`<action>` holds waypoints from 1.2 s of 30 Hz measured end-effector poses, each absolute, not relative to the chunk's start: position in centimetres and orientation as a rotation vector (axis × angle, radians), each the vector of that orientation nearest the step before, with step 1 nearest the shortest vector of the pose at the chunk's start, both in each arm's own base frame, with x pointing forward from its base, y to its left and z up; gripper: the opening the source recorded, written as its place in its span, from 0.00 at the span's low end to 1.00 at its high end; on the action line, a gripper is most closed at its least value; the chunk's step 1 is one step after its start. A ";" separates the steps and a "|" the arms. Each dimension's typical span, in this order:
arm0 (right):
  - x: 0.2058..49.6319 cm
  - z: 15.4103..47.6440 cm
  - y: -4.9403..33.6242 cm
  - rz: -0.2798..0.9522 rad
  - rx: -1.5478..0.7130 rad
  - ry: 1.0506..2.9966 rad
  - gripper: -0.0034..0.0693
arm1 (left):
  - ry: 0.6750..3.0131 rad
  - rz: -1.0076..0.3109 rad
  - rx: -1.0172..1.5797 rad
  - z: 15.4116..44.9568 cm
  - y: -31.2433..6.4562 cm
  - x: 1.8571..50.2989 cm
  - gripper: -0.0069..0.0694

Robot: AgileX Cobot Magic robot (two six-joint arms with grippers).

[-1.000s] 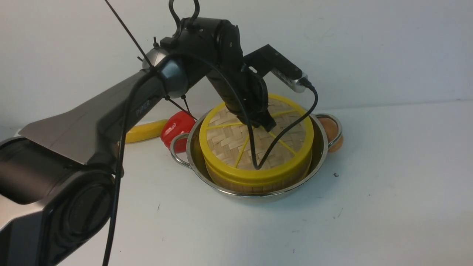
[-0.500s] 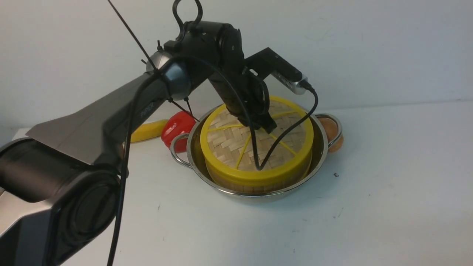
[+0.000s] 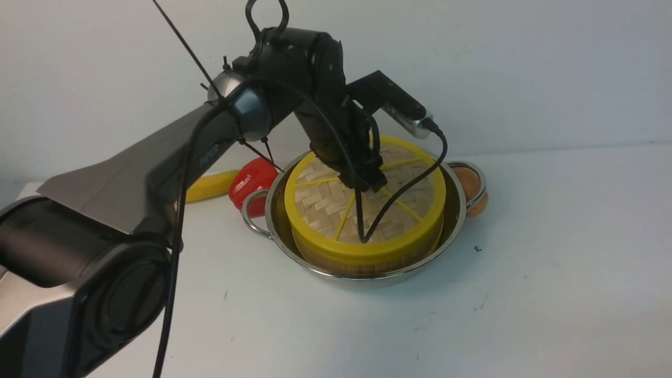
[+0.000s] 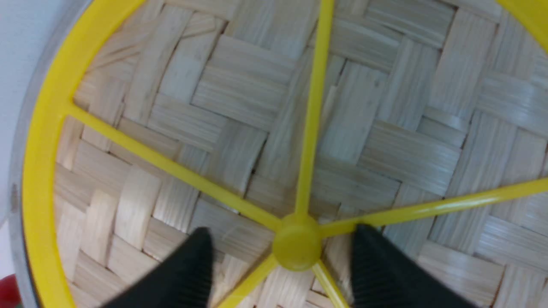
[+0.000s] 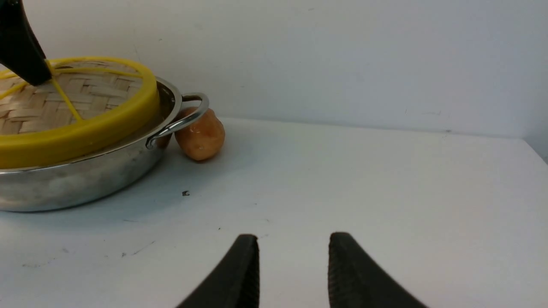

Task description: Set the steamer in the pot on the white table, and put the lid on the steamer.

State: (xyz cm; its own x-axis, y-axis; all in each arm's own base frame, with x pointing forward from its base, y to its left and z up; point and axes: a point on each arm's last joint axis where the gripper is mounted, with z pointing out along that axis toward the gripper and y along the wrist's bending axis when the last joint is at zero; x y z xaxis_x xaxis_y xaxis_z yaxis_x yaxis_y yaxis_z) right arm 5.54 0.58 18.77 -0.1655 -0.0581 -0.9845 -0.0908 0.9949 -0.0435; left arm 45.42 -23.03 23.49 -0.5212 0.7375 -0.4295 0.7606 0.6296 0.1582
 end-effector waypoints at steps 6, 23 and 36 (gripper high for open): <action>5.5 18.8 0.6 0.029 -0.111 1.738 0.39 | 2.367 -0.063 1.147 25.6 -22.8 45.2 0.92; 5.5 18.8 0.6 0.029 -0.111 1.738 0.39 | 2.172 -0.185 0.890 39.5 -20.8 40.2 0.50; 5.5 18.8 0.6 0.029 -0.111 1.738 0.39 | 2.301 -0.166 0.755 41.5 -17.3 37.3 0.24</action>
